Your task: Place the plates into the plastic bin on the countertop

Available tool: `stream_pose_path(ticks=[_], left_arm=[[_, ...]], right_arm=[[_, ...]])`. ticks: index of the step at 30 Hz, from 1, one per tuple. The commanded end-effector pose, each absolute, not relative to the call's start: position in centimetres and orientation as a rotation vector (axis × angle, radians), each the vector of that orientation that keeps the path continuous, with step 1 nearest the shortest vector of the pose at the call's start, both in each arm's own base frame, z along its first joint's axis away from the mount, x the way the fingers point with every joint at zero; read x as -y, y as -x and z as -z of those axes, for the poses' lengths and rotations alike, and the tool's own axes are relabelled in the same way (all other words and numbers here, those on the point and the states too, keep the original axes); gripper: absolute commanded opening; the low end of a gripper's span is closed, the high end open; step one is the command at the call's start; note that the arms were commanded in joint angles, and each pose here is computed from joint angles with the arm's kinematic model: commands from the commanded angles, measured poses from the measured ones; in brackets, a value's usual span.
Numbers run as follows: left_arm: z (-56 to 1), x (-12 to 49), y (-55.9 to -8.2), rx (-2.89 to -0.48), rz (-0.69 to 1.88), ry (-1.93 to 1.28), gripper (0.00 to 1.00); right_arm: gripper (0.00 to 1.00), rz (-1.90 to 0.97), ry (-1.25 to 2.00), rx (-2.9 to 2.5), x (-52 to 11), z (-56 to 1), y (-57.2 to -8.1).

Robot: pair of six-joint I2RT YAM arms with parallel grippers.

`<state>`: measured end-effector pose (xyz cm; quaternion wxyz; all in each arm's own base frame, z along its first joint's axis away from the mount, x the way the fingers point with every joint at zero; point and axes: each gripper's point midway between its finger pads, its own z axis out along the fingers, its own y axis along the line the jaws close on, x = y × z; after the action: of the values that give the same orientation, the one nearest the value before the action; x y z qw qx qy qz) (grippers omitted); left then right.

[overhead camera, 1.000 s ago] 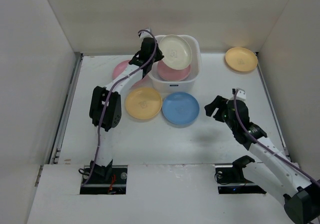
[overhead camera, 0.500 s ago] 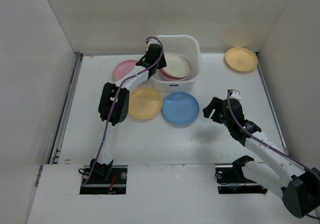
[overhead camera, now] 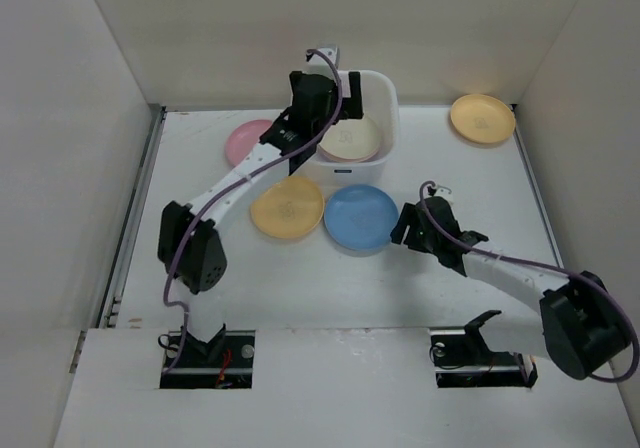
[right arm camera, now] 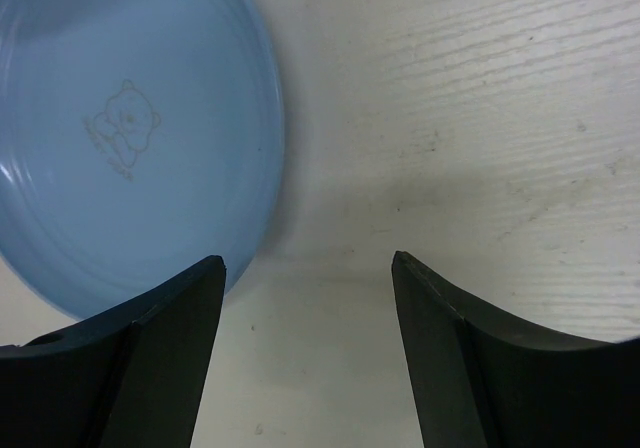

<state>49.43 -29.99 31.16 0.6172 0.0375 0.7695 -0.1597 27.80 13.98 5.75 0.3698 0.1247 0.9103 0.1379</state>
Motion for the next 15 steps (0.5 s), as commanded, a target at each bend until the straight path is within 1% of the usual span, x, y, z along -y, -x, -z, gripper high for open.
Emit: stream_pose_path(ticks=[1, 6, 11, 13, 15], left_arm=[[-38.2, 27.9, -45.4, -1.608, 0.342, -0.074, 1.00], [-37.1, 25.3, -41.0, -1.594, 0.310, -0.028, 1.00], [-33.8, 22.1, -37.3, -1.627, 0.262, 0.024, 1.00], [-32.1, 21.3, -36.1, -1.651, 0.244, 0.040, 1.00], [-29.8, 20.1, -34.8, -1.683, 0.216, 0.062, 1.00]], right_arm=[[0.72, -0.426, -0.314, -2.278, -16.1, -6.8, -30.0], [0.66, -0.422, -0.300, -2.325, -17.3, -4.9, -31.0], [0.57, -0.454, -0.298, -2.340, -18.6, -4.3, -31.8], [0.49, -0.454, -0.288, -2.353, -19.1, -4.0, -32.0], [0.39, -0.456, -0.274, -2.371, -19.5, -3.7, -31.9]])
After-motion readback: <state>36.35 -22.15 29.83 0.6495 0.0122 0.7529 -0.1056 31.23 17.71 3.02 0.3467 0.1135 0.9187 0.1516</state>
